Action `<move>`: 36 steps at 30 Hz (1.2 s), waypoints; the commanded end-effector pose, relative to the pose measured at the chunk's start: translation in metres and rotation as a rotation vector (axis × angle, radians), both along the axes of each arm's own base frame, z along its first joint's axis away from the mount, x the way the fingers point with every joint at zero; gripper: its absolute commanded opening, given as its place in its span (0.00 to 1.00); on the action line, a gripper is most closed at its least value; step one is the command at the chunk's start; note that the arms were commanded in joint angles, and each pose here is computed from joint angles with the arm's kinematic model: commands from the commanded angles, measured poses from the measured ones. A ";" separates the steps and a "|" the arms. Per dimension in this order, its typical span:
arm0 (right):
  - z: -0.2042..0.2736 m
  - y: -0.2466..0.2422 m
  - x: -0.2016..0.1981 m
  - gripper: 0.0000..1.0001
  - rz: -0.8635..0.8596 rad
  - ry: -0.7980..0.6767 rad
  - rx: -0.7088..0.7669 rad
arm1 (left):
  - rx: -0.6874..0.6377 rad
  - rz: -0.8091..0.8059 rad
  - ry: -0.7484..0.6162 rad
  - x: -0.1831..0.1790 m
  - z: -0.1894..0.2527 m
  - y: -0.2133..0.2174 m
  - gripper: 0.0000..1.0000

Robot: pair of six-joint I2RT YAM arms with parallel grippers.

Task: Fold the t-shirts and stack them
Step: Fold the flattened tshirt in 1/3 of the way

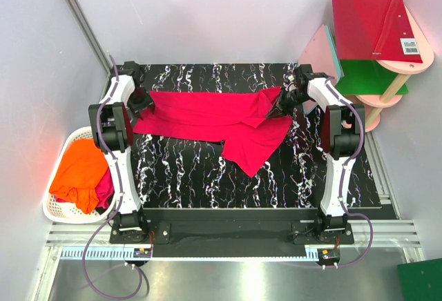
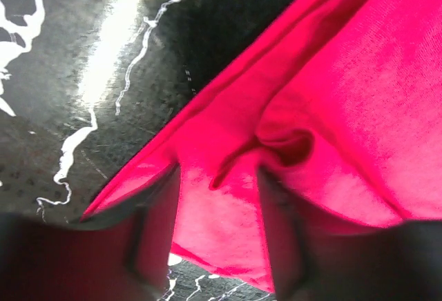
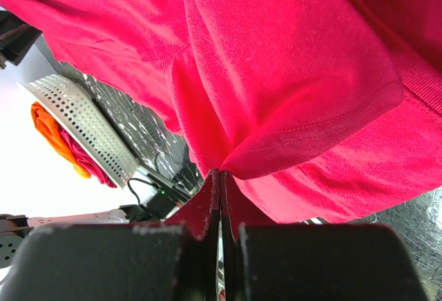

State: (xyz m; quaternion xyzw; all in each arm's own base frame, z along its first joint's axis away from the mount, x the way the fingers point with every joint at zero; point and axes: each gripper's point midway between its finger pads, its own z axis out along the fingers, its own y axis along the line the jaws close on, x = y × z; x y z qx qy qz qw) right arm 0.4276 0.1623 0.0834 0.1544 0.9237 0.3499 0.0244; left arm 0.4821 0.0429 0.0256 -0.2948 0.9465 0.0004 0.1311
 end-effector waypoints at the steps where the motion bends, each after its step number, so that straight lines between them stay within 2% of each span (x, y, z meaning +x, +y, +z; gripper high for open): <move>1: 0.010 0.005 0.011 0.00 0.003 -0.039 0.019 | 0.004 -0.007 -0.092 0.007 0.039 0.007 0.58; 4: 0.010 0.004 0.011 0.00 0.003 -0.038 0.017 | -0.011 -0.006 -0.082 0.006 0.034 0.004 0.50; 5: 0.009 0.004 0.009 0.00 0.004 -0.033 0.016 | -0.012 -0.006 -0.081 0.006 0.034 0.004 0.36; 7: 0.008 0.004 0.008 0.00 0.006 -0.032 0.015 | -0.013 -0.005 -0.078 0.007 0.031 0.004 0.26; 10: 0.005 0.004 0.004 0.00 0.010 -0.026 0.012 | -0.020 -0.004 -0.074 0.009 0.027 0.003 0.26; 11: 0.005 0.004 0.004 0.00 0.012 -0.028 0.012 | -0.023 -0.006 -0.074 0.010 0.026 0.003 0.28; 12: 0.005 0.003 0.004 0.00 0.010 -0.027 0.011 | -0.027 -0.005 -0.069 0.010 0.023 0.002 0.36; 15: 0.005 0.004 0.003 0.00 0.010 -0.024 0.012 | -0.033 -0.005 -0.066 0.010 0.021 0.000 0.42; 19: 0.005 0.004 0.004 0.00 0.010 -0.029 0.013 | -0.056 -0.010 -0.082 0.012 0.027 -0.006 0.42; 23: 0.004 0.004 0.004 0.00 0.011 -0.026 0.015 | -0.065 -0.015 -0.096 0.016 0.031 -0.010 0.31; 31: 0.004 0.003 0.005 0.00 0.009 -0.028 0.015 | -0.074 -0.031 -0.081 0.016 0.023 -0.023 0.24; 34: 0.003 0.004 0.003 0.00 0.012 -0.027 0.014 | -0.072 -0.033 -0.070 0.015 0.018 -0.024 0.10; 35: 0.005 0.003 0.004 0.00 0.009 -0.027 0.014 | -0.072 -0.032 -0.067 0.015 0.016 -0.024 0.00; 36: 0.004 0.004 0.003 0.00 0.012 -0.025 0.013 | -0.070 -0.030 -0.068 0.015 0.018 -0.024 0.00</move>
